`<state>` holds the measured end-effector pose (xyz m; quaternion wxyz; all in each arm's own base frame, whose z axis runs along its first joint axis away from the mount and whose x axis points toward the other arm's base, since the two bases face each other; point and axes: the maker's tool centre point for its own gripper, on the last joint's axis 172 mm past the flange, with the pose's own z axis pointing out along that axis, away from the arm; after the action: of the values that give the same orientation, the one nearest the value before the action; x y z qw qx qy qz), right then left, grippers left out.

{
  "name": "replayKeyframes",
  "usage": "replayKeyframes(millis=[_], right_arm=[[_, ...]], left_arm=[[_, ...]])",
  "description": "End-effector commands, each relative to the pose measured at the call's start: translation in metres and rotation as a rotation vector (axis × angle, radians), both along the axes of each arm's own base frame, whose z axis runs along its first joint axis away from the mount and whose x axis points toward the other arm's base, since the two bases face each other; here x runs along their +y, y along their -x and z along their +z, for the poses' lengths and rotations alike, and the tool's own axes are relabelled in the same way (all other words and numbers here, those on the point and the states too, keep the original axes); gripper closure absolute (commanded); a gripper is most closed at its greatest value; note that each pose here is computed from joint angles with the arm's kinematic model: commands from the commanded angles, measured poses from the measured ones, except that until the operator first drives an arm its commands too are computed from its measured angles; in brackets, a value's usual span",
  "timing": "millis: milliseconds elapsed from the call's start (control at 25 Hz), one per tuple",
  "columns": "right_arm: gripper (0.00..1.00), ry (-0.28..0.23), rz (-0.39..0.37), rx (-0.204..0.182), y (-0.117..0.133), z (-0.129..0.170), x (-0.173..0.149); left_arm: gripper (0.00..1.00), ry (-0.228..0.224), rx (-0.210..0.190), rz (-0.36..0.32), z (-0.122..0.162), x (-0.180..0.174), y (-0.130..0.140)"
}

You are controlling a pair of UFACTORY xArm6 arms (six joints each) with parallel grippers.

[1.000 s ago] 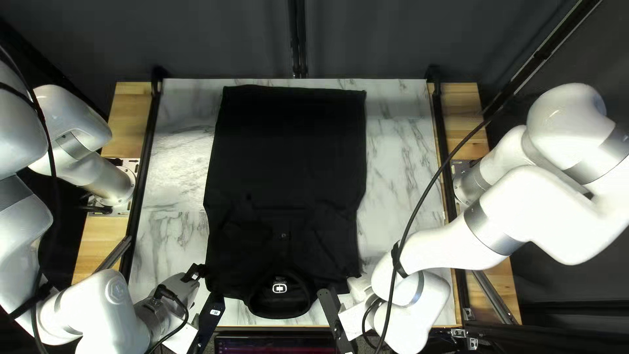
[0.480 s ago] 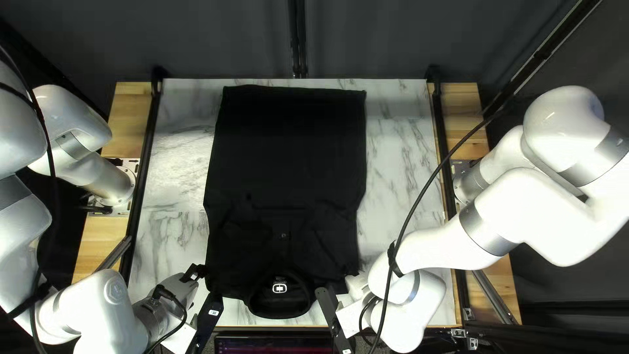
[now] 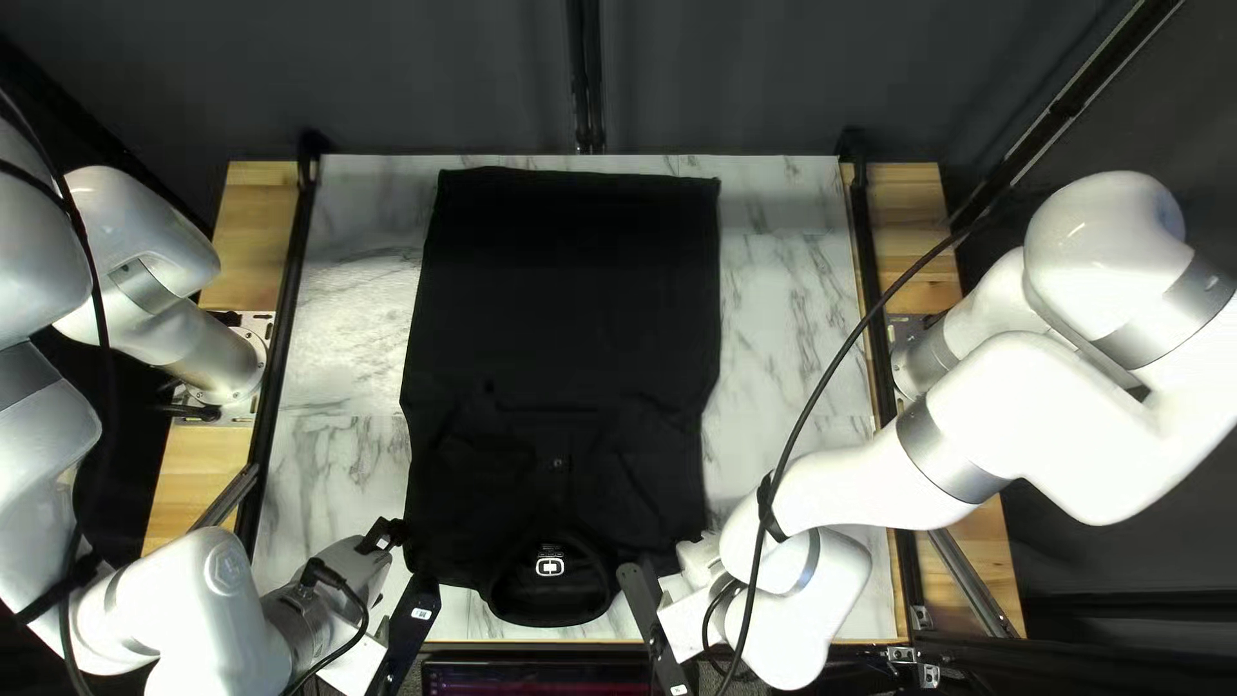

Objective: Fold t-shirt

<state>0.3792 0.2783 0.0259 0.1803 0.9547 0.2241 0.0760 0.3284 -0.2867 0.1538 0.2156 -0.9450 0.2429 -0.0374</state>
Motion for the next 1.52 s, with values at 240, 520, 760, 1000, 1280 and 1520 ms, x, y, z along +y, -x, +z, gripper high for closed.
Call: replayKeyframes(millis=[240, 520, 760, 1000, 1280, 1520], right_arm=[[0.95, 0.001, -0.002, -0.005, 0.002, 0.0, 0.0], [0.98, 0.002, -0.001, -0.007, 0.002, 0.0, -0.002], [0.98, 0.001, 0.002, -0.008, 0.001, -0.003, -0.003], [0.97, 0.001, 0.001, -0.008, 0.001, -0.004, -0.003], [0.99, 0.002, 0.0, -0.008, 0.002, -0.004, -0.003], [0.99, 0.004, 0.002, -0.01, 0.002, -0.004, -0.003]], left_arm=[[0.0, -0.003, -0.006, -0.005, -0.001, -0.004, -0.004], [0.0, 0.001, -0.008, -0.006, -0.008, -0.013, -0.009], [0.0, 0.008, 0.021, 0.004, -0.043, -0.015, -0.02], [0.0, -0.013, 0.066, 0.08, -0.079, 0.0, -0.01], [0.0, -0.006, 0.099, 0.143, -0.104, 0.01, -0.004], [0.0, 0.002, 0.113, 0.162, -0.109, 0.021, 0.002]])
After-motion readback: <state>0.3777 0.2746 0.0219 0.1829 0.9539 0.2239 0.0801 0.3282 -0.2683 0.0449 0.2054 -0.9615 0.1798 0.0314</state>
